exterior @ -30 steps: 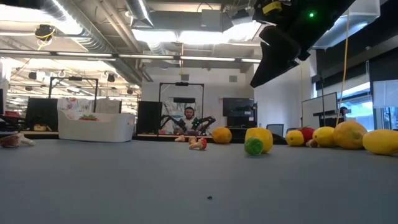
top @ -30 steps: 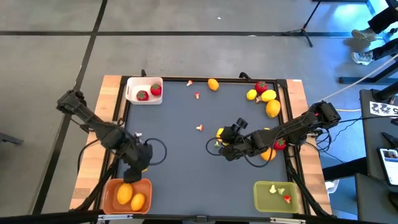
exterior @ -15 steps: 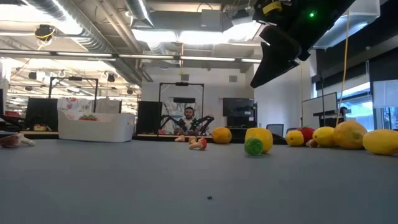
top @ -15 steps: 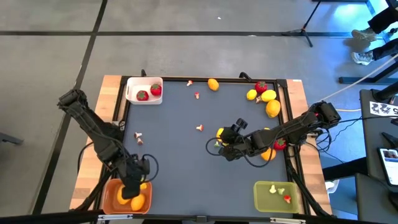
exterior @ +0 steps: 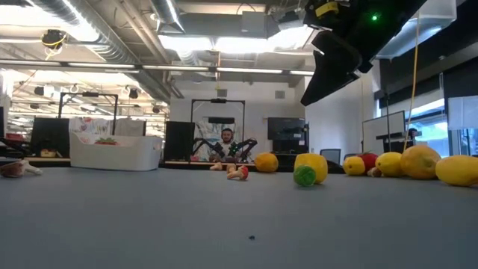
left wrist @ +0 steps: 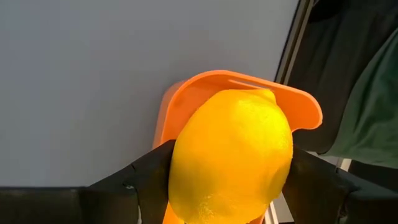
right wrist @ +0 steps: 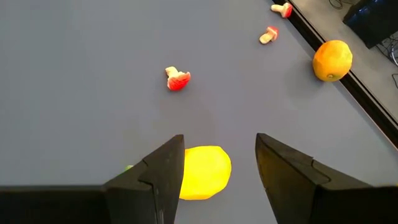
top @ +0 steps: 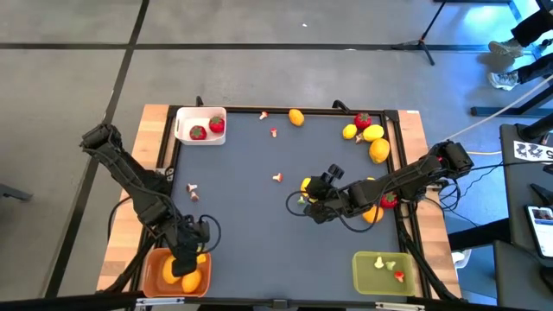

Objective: Sort produce into baskets
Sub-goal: Put the yellow lemon into the orange bin, then put the green mushroom into the yellow bin

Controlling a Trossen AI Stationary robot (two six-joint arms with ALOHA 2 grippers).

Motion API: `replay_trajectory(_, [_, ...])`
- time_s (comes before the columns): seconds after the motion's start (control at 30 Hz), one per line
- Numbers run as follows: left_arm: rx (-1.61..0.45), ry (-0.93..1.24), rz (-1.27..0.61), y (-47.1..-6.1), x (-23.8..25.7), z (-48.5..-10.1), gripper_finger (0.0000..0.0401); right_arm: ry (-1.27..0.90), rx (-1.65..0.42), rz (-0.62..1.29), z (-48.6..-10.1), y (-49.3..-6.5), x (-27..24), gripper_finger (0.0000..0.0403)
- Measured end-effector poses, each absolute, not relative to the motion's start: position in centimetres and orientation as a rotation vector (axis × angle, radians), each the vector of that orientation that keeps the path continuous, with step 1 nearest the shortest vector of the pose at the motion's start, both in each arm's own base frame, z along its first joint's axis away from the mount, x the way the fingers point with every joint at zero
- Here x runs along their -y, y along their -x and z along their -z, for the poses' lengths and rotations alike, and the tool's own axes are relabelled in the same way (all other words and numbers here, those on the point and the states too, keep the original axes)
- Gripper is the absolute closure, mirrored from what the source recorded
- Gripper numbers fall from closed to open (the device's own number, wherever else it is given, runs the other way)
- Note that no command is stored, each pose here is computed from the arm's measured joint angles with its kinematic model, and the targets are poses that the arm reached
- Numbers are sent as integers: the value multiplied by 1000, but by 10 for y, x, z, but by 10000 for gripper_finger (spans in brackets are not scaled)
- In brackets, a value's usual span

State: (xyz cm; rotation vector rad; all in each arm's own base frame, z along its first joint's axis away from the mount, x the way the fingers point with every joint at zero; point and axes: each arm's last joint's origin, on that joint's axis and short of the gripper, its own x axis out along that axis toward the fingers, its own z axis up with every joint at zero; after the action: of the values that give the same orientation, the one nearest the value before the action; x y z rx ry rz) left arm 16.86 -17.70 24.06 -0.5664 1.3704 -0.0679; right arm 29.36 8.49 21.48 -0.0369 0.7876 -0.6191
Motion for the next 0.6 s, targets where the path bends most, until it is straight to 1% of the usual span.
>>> replay_trajectory(0.07, [-1364, 560, 61, -169, 177, -240, 149, 37, -788, 619, -215, -294, -85, 205])
replay_trajectory(0.13, [-1354, 546, 54, -169, 176, -240, 139, 37, -788, 619, -215, -294, -85, 205])
replay_trajectory(0.2, [-1346, 538, 40, -169, 175, -240, 117, 37, -788, 619, -215, -294, -85, 205])
replay_trajectory(0.37, [-1343, 530, 37, -169, 175, -240, 46, 37, -789, 617, -215, -294, -85, 205])
replay_trajectory(0.43, [-1344, 520, 43, -168, 175, -240, 27, 36, -789, 617, -215, -294, -85, 205])
replay_trajectory(0.5, [-1342, 509, 52, -169, 175, -240, 15, 37, -789, 617, -215, -294, -85, 205])
replay_trajectory(0.6, [-1356, 495, 91, -171, 172, -241, 10, 37, -789, 617, -215, -294, -85, 205])
